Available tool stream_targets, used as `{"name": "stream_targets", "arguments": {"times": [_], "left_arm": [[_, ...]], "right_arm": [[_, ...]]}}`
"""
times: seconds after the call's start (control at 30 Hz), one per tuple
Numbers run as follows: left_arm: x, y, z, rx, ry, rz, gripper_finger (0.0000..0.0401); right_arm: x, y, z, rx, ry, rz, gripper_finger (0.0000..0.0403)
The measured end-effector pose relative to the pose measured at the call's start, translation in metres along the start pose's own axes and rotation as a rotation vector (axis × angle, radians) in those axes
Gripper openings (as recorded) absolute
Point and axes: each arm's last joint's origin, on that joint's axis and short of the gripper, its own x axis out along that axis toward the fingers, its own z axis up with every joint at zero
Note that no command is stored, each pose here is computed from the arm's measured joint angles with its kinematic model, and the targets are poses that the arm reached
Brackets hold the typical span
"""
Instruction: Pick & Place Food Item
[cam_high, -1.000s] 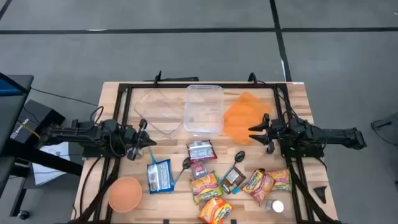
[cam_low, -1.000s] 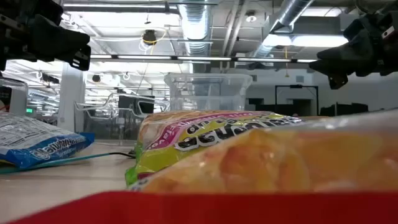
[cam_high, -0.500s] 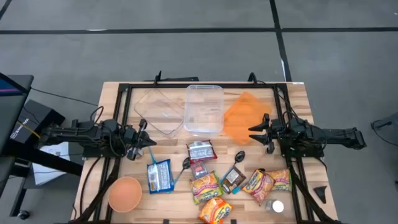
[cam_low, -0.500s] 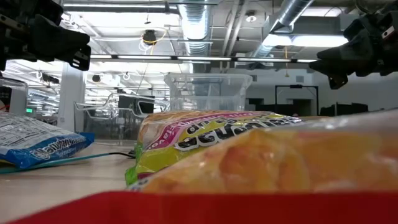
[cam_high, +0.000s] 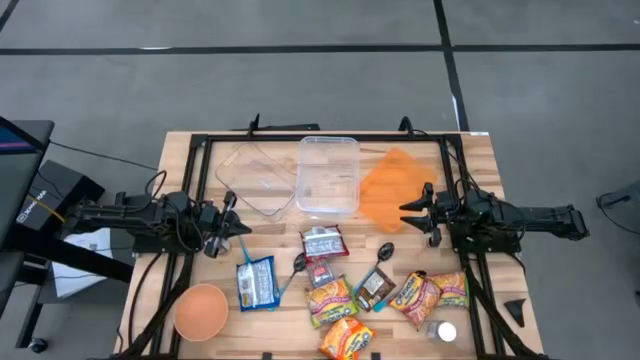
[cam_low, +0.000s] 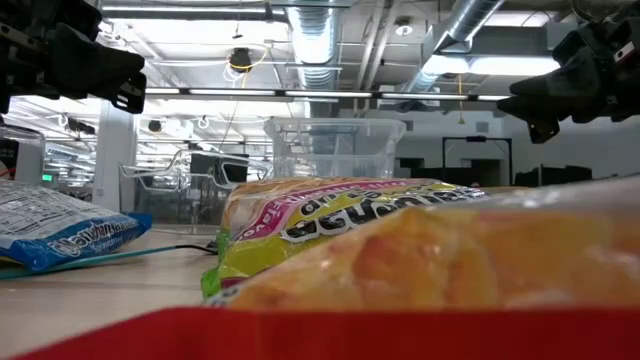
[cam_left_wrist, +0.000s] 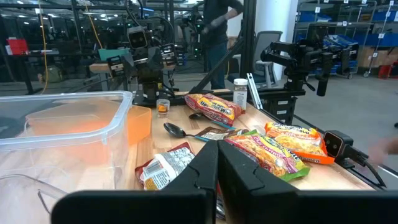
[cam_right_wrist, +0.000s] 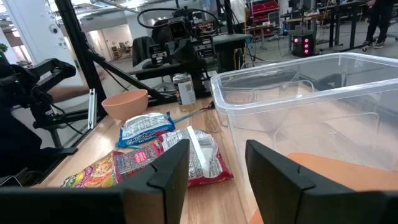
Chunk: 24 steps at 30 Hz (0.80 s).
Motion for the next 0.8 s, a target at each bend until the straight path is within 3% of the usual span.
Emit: {"name": "stream_targets", "arguments": {"times": [0.43, 0.6, 0.8], "left_arm": [[0.0, 0.0, 0.0, 0.0, 0.0, 0.0, 0.0001], [0.0, 0.0, 0.0, 0.0, 0.0, 0.0, 0.0001], [0.0, 0.0, 0.0, 0.0, 0.0, 0.0, 0.0001]], "right_arm": [[0.0, -0.0001, -0.0001, 0.003, 0.0, 0.0, 0.0154], [-0.0004, 0.0003, 0.0017, 0.157, 0.002, 0.0, 0.0154], [-0.0005, 0.0004, 0.0021, 0.164, 0.001, 0.0, 0.0154]]}}
